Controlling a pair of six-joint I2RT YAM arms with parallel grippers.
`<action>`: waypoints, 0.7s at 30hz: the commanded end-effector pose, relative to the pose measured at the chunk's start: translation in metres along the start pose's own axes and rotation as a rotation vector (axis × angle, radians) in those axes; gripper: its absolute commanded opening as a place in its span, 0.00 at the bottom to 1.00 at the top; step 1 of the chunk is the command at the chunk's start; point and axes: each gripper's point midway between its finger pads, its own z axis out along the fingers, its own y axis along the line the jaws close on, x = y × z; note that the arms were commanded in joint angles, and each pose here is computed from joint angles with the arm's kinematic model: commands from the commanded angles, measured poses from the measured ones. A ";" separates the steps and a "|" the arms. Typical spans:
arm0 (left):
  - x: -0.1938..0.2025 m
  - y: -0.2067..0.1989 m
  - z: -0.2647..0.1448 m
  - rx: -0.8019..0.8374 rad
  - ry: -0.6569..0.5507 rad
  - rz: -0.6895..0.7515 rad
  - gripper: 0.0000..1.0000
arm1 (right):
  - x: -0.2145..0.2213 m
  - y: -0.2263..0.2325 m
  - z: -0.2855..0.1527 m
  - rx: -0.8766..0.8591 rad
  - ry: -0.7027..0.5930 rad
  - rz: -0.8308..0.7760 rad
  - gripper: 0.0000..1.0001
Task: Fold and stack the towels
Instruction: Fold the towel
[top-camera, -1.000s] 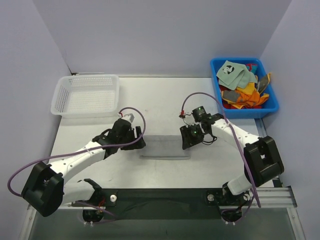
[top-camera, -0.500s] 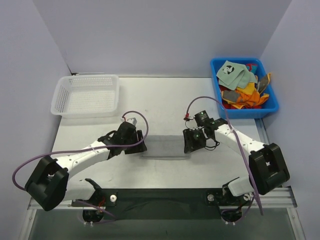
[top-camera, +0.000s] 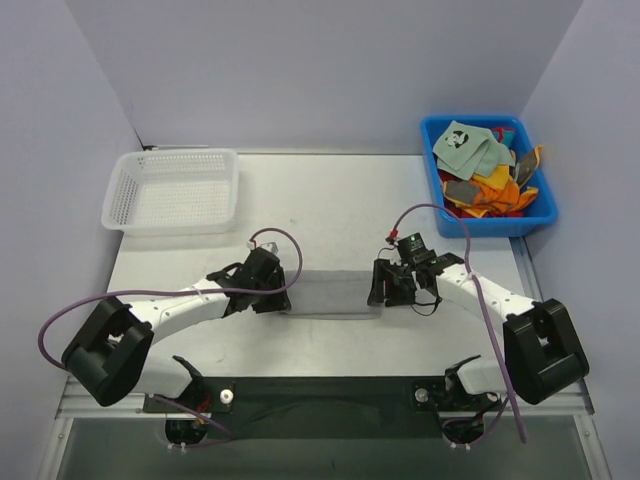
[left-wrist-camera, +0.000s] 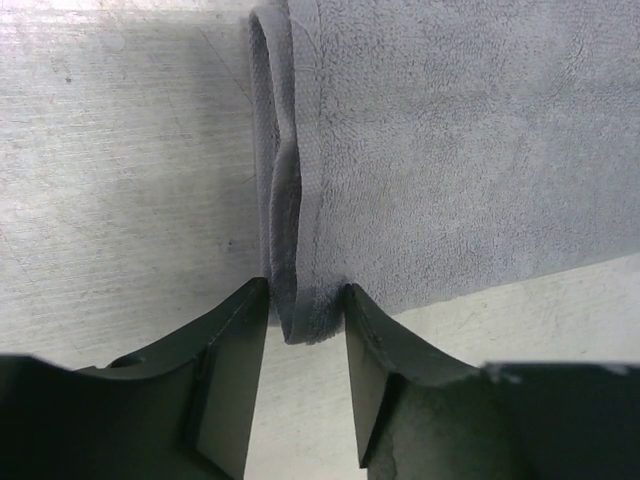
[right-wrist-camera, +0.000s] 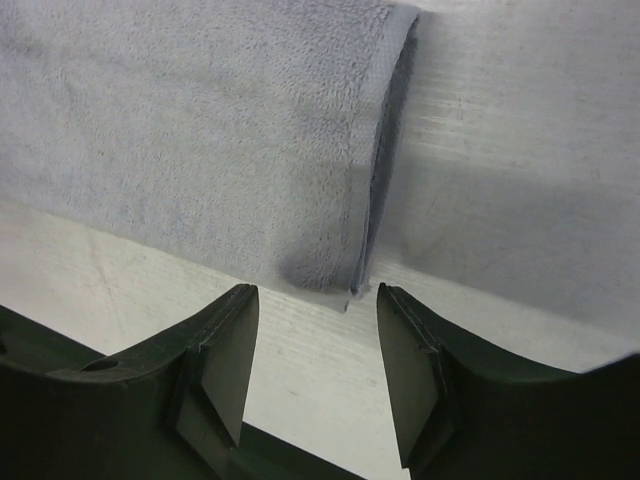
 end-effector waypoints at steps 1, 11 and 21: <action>-0.003 0.000 0.003 -0.003 -0.023 -0.007 0.45 | -0.006 -0.002 0.008 -0.003 -0.033 0.079 0.50; -0.005 -0.002 0.004 0.001 -0.027 -0.006 0.14 | -0.008 0.005 0.011 -0.047 -0.028 0.081 0.29; -0.015 -0.005 -0.005 0.001 -0.057 0.009 0.02 | -0.015 0.011 -0.001 -0.065 -0.049 0.072 0.00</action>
